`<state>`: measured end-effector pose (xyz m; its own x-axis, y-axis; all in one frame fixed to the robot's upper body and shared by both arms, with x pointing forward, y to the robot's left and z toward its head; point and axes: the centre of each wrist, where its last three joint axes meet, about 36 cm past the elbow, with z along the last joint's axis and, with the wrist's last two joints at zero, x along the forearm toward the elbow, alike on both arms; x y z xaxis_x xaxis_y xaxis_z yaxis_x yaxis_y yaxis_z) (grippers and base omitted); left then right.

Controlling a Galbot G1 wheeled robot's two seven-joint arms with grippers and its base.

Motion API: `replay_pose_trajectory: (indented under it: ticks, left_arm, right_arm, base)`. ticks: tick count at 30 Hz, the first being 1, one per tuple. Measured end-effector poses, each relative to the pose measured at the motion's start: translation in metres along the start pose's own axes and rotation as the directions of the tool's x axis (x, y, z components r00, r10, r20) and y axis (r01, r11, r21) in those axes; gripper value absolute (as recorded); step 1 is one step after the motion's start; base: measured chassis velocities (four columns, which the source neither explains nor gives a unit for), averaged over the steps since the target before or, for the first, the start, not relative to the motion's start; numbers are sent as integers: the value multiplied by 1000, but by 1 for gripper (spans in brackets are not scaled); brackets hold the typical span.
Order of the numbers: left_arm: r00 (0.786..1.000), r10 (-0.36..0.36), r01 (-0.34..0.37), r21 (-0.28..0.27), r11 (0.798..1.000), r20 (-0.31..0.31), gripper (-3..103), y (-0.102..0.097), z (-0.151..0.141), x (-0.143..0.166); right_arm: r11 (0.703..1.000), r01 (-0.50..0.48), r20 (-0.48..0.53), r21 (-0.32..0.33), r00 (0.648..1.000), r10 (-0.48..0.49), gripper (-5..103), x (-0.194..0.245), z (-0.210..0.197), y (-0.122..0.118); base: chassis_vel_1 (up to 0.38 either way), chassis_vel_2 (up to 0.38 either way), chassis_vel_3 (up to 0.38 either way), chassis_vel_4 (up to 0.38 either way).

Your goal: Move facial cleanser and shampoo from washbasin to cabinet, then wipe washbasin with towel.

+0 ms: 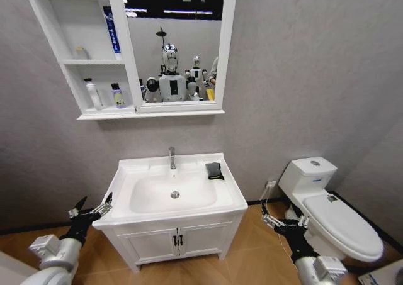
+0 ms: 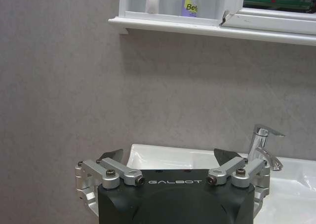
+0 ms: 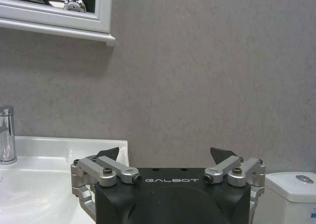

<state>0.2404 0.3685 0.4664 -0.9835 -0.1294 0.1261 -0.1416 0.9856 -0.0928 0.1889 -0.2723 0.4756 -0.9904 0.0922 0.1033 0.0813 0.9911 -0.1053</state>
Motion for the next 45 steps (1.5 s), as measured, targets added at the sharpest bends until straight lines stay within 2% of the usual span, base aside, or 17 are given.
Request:
replay_pose_trajectory:
  ticks: [11, 20, 45]
  left_arm:
    - [1000, 0, 0, 0, 1000, 0, 100, 0, 0, 0]
    - [1000, 0, 0, 0, 1000, 0, 100, 0, 0, 0]
    - [1000, 0, 0, 0, 1000, 0, 100, 0, 0, 0]
  right_arm:
    - [1000, 1, -2, -2, 1000, -1, 100, -1, 1, 0]
    - [1000, 1, -3, -2, 1000, -1, 100, -1, 2, 0]
    - [1000, 2, -5, -3, 1000, -2, 100, -2, 2, 0]
  base:
    - [23, -12, -14, 18]
    - [168, -152, -170, 173]
    - [325, -325, -320, 318]
